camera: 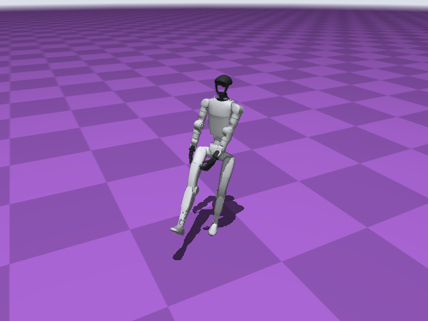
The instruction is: Kungfu
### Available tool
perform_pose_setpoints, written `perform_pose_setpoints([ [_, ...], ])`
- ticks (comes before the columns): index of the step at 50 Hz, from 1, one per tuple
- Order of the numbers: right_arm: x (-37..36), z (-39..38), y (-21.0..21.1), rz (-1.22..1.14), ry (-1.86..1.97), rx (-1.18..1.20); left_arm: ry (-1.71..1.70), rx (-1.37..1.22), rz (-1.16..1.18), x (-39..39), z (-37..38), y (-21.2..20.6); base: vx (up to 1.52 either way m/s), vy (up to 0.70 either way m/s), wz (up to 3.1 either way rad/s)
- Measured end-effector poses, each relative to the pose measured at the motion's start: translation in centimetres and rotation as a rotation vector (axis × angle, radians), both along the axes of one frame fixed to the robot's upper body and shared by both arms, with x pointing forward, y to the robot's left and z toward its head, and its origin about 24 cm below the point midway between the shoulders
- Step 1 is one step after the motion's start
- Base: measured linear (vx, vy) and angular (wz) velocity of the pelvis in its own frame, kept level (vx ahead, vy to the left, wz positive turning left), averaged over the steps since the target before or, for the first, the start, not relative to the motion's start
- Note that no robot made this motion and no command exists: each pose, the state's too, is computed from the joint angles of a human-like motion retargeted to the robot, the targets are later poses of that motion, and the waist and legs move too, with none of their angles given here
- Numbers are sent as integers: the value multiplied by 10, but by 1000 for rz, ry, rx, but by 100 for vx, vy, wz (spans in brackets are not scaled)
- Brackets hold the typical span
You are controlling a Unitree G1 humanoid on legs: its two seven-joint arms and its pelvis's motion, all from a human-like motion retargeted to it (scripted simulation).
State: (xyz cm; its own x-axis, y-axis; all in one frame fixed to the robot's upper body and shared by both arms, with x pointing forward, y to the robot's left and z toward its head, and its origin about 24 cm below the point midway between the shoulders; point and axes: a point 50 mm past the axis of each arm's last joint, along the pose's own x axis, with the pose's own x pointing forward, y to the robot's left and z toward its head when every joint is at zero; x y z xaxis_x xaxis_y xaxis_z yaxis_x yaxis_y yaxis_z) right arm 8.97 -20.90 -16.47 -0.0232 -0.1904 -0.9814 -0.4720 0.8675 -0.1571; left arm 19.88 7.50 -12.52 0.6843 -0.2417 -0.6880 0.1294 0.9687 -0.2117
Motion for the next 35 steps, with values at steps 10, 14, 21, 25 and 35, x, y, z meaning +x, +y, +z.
perform_pose_setpoints([
  [10, -399, 146, 3, -45, 1377, 248, -678, 545, -402, 34, 46, -15, 22, -22, 58],
  [14, -447, 204, 35, -171, 1489, 313, -613, 530, -567, 35, 40, 4, 21, -47, -25],
  [21, -417, 164, 35, -583, 1299, 234, -511, 378, -276, 27, 33, 21, 13, -18, -57],
  [25, -356, 92, 20, -575, 887, 177, -518, 328, -230, 23, 33, 16, 28, -11, -78],
  [35, -108, -2, -18, -145, -170, -32, -816, 113, -185, 55, 92, -20, 38, -11, -27],
])
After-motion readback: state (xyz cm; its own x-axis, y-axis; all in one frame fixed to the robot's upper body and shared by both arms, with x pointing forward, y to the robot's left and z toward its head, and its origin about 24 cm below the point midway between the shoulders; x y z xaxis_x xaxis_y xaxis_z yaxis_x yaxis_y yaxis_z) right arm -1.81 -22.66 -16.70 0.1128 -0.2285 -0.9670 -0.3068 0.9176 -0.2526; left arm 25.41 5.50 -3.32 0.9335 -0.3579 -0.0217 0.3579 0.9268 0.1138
